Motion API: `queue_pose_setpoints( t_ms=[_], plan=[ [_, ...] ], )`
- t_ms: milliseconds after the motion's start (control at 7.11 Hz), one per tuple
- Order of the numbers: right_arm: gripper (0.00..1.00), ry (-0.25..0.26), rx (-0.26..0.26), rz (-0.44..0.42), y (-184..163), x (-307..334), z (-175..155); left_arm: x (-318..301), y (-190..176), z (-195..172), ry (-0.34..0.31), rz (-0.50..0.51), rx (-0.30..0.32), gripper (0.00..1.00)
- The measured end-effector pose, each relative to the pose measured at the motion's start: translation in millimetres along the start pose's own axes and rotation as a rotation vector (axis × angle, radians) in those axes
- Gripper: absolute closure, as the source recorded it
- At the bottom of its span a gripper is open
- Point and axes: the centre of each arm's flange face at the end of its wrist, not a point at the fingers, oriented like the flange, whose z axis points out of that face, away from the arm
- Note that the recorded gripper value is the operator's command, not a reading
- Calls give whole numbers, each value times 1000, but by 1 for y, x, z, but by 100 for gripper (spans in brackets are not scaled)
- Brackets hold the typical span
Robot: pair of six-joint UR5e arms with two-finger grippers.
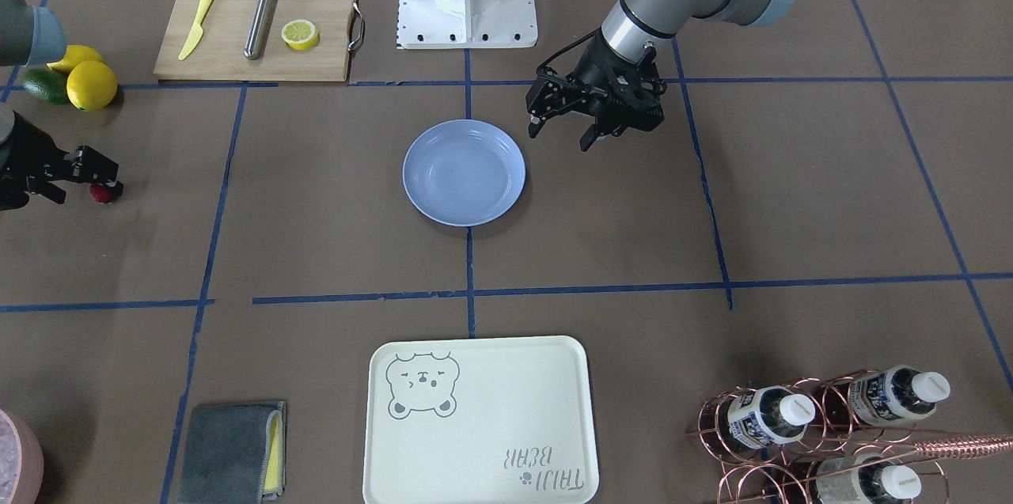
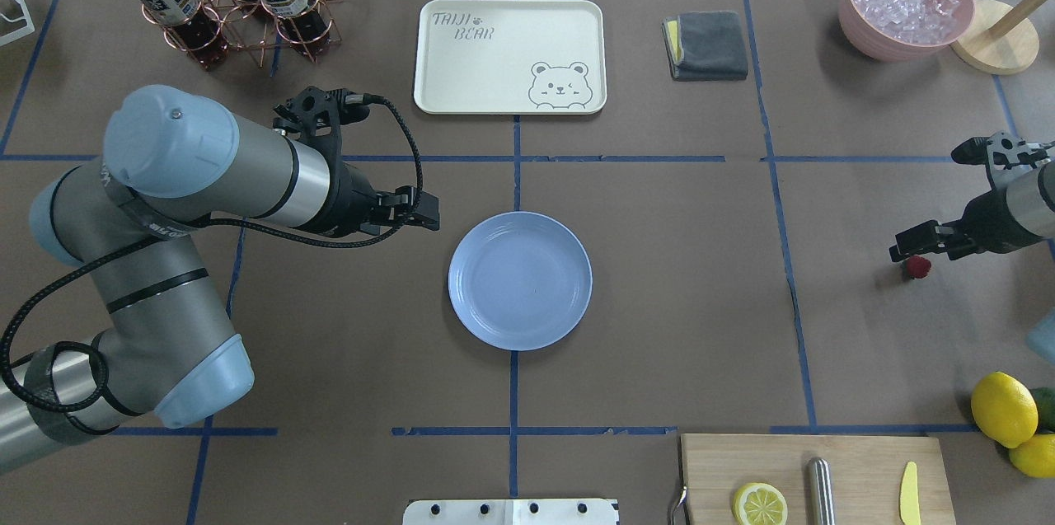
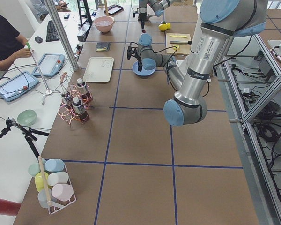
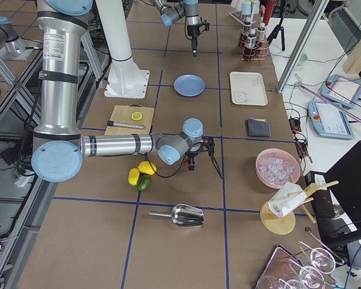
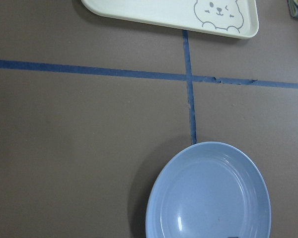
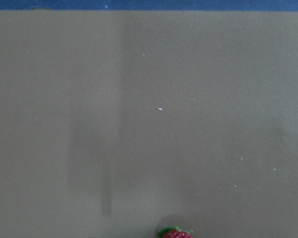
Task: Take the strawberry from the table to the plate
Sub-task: 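Grasp the red strawberry with the right gripper and carry it toward the plate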
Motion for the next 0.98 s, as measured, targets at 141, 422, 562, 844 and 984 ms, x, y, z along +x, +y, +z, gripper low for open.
queue_pose_setpoints(
  t_ms=[141, 422, 562, 844, 984],
  plan=[
    [19, 9, -8, -4, 3, -1, 6, -2, -1, -2, -1, 1, 3, 12],
    [72, 20, -17, -2, 5, 2, 13, -5, -2, -5, -1, 4, 7, 11],
    [100, 23, -20, 0, 4, 4, 15, -5, -2, -6, -1, 4, 8, 11],
    [100, 22, -19, -3, 3, 2, 15, -5, -2, -6, -1, 3, 8, 10],
    [100, 16, -18, -6, 2, -1, 14, -6, -2, -6, -2, 3, 8, 10]
  ],
)
